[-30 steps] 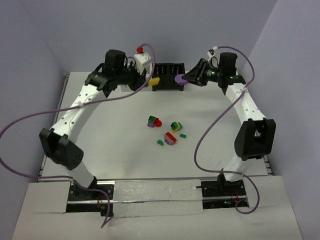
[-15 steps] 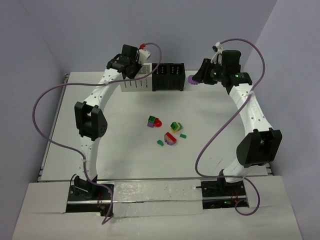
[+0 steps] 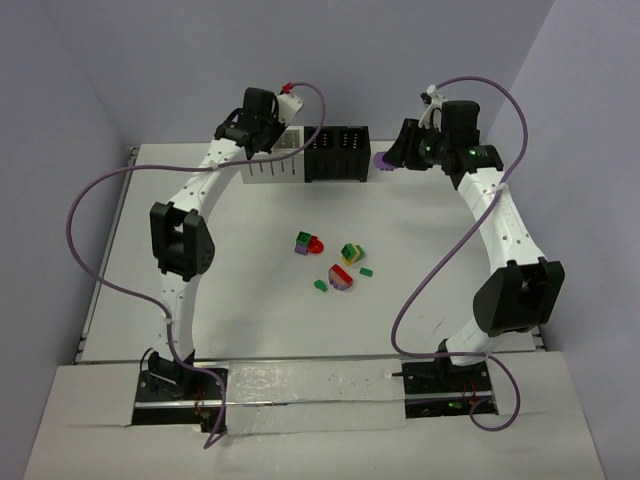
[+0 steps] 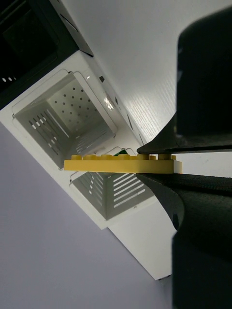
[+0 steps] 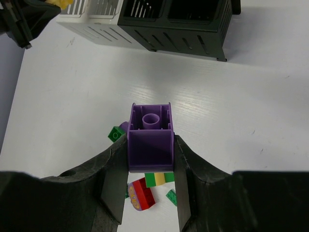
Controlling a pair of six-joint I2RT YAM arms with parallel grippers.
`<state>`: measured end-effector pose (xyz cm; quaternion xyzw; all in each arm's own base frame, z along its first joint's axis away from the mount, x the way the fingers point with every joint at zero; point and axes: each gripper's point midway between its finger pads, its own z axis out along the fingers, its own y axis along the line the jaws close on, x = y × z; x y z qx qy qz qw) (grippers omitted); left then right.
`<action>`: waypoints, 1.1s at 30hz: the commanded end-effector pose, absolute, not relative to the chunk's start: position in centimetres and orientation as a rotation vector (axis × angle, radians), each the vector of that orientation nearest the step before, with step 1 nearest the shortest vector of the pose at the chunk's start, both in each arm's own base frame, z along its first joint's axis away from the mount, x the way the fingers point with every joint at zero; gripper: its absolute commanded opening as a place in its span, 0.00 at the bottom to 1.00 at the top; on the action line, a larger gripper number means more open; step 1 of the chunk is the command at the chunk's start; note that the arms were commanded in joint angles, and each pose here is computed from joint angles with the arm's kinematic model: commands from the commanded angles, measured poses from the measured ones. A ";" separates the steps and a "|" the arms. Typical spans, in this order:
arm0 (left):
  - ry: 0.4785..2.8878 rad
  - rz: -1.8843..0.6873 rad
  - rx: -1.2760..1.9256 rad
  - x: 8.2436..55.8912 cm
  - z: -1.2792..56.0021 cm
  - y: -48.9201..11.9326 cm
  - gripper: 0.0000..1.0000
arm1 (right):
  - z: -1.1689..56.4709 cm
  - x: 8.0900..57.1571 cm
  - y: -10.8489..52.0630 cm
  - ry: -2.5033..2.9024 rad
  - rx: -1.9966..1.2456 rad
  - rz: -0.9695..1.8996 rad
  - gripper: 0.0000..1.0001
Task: Sort the legos into containers by color
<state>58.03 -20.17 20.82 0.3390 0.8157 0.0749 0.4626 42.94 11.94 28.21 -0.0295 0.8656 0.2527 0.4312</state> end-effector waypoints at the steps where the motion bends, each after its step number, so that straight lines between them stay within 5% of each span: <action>1: 1.913 0.141 0.854 58.3 23.0 -22.0 0.03 | 30.0 43.1 12.6 2.112 -0.125 0.634 0.00; 17: 1.921 0.122 0.882 59.5 20.1 -23.4 0.12 | 29.6 43.0 13.3 2.132 -0.132 0.676 0.00; 28: 1.848 0.143 0.811 60.7 22.5 -23.7 0.55 | 29.8 43.4 14.2 2.109 -0.204 0.589 0.00; 33: 1.810 0.153 0.735 60.8 25.5 -22.9 0.61 | 31.1 44.7 15.4 2.050 -0.238 0.511 0.00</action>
